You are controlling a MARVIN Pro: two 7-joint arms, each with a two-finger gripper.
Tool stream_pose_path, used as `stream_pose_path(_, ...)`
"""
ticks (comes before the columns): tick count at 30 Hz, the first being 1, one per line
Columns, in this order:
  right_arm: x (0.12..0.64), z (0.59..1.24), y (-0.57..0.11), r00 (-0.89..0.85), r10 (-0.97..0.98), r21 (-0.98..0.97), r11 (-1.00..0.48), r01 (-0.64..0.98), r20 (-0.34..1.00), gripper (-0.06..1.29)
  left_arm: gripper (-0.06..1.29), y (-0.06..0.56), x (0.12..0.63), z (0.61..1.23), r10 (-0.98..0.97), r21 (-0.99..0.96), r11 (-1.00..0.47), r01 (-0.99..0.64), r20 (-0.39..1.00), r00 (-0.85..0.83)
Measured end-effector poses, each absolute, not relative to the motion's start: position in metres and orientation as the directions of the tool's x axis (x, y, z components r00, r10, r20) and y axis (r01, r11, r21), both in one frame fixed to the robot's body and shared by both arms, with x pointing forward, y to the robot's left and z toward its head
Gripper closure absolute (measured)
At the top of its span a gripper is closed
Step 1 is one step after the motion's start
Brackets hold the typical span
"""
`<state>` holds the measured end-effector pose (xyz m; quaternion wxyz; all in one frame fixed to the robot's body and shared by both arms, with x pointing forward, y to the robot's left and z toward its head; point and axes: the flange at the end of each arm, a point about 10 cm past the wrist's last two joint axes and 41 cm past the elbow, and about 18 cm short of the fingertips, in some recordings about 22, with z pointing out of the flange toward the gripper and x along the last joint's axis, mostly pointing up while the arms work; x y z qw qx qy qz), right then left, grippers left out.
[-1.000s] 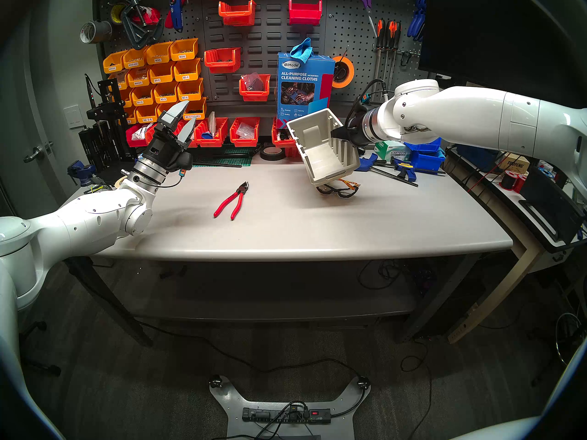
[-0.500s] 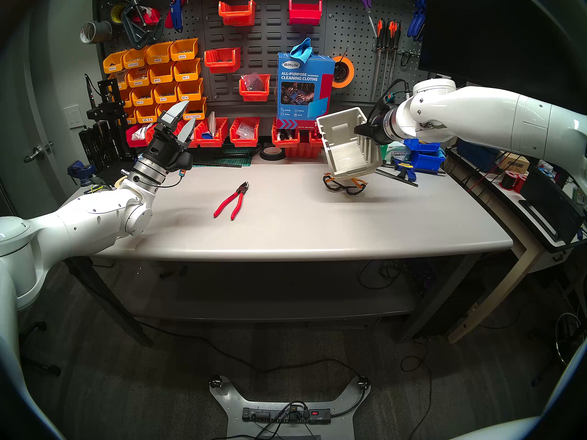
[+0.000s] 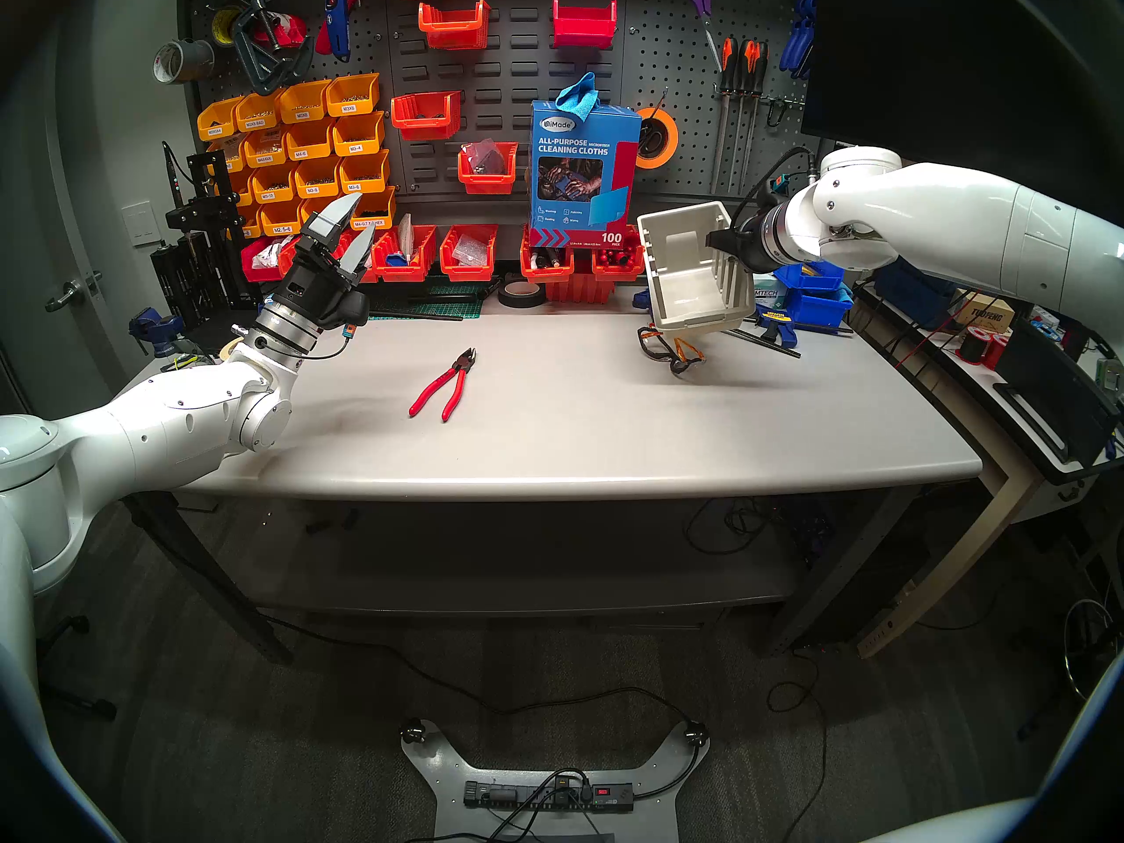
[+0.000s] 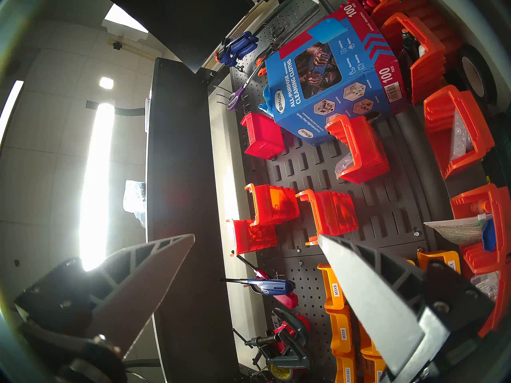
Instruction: Take out tools from the storage box
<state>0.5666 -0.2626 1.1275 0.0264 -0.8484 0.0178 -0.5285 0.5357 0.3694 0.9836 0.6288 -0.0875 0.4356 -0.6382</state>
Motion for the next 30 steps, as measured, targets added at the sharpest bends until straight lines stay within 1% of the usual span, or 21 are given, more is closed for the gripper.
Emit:
stream_pose_path(13,0.575,1.151,-0.267,0.397,-0.068,-0.064,-0.998,-0.021,0.916,1.23,0.02,0.369,0.536,0.984,-0.879,-0.666,0.170,0.726,-0.436,-0.194)
stream_pose_path(30,0.549,1.126,-0.293,0.480,-0.013,0.021,-0.998,-0.066,0.877,1.23,0.02,0.370,0.536,0.984,-0.879,-0.666,0.170,0.726,-0.436,-0.194)
